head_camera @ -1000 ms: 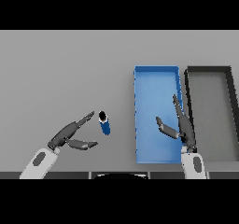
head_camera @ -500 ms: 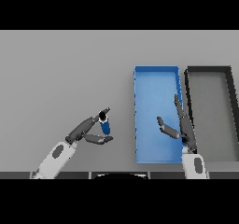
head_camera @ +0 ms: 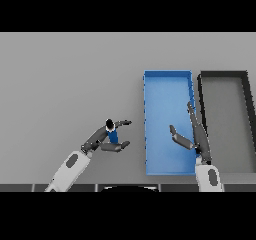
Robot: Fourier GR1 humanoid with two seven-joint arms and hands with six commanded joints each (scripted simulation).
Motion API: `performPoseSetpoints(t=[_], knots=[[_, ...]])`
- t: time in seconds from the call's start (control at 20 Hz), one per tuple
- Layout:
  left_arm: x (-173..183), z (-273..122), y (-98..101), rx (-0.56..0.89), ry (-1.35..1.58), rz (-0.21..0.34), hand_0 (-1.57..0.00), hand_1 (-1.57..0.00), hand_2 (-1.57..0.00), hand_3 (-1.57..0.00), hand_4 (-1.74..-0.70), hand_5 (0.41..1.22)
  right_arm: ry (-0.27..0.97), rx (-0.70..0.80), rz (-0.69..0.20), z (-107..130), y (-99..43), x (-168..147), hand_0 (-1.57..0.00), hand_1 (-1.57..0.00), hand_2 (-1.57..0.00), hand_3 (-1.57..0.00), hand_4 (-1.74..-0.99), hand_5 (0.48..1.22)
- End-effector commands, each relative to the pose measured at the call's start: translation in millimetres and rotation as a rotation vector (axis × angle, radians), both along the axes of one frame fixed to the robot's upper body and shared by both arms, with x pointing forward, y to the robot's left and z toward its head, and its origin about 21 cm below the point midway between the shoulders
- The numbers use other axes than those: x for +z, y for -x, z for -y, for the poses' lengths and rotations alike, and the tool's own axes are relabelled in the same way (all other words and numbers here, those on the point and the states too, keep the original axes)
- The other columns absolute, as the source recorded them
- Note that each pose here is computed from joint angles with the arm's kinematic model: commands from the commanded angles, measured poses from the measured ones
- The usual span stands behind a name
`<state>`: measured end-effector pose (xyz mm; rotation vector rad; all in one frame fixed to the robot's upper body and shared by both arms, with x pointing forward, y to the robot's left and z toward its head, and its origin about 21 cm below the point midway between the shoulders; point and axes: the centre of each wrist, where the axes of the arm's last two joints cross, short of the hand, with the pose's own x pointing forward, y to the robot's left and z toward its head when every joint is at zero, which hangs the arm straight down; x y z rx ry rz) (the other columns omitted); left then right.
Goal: Pick up the blue pipe and place it into the blue bin.
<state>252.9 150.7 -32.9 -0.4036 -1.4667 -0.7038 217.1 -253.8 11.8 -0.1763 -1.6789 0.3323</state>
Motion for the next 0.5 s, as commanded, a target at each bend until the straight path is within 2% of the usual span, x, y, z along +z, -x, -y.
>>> performPoseSetpoints(t=[0.0, 0.1, 0.2, 0.25, 0.35, 0.45], knots=[[-0.5, 2.6, -2.3, 0.006, 0.029, -0.016, -0.12, -0.32, -0.49, -0.53, -1.28, 0.735, 0.000, -0.003, -0.002, 1.2, -0.4, -1.2, 0.00, 0.00, 0.00, 0.00, -1.220, 0.656], [-0.4, 2.3, -1.8, 0.024, 0.055, -0.016, -0.60, -0.75, -0.87, -0.91, -1.44, 0.910, -0.001, -0.003, 0.008, 0.9, -1.5, 1.2, 0.00, 0.00, 0.00, 0.00, -1.219, 0.657], [-2.2, 7.5, 2.6, 0.008, 0.053, -0.033, -0.95, -1.05, -1.12, -1.12, -1.54, 1.022, -0.014, 0.000, -0.004, 1.5, -1.1, 0.7, 0.00, 0.00, 0.00, 0.00, -1.227, 0.660], [-2.9, 12.9, 5.0, 0.002, 0.055, -0.025, -1.07, -1.15, -1.21, -1.19, -1.58, 1.062, -0.012, 0.000, -0.007, 1.0, -1.1, 0.3, 0.00, 0.00, 0.00, 0.00, -1.233, 0.660], [-2.7, 13.4, 5.2, -0.001, 0.044, 0.011, -1.25, -1.30, -1.34, -1.33, -1.53, 1.119, -0.013, 0.002, -0.015, -2.2, -3.9, 0.7, 0.00, 0.00, 0.00, 0.00, -1.224, 0.651], [1.4, 18.9, 4.8, 0.003, 0.066, 0.054, -1.37, -1.40, -1.42, -1.42, -1.50, 1.156, -0.023, -0.003, -0.025, -4.5, -9.1, 0.9, 0.00, 0.00, 0.00, 0.00, -1.221, 0.638]])
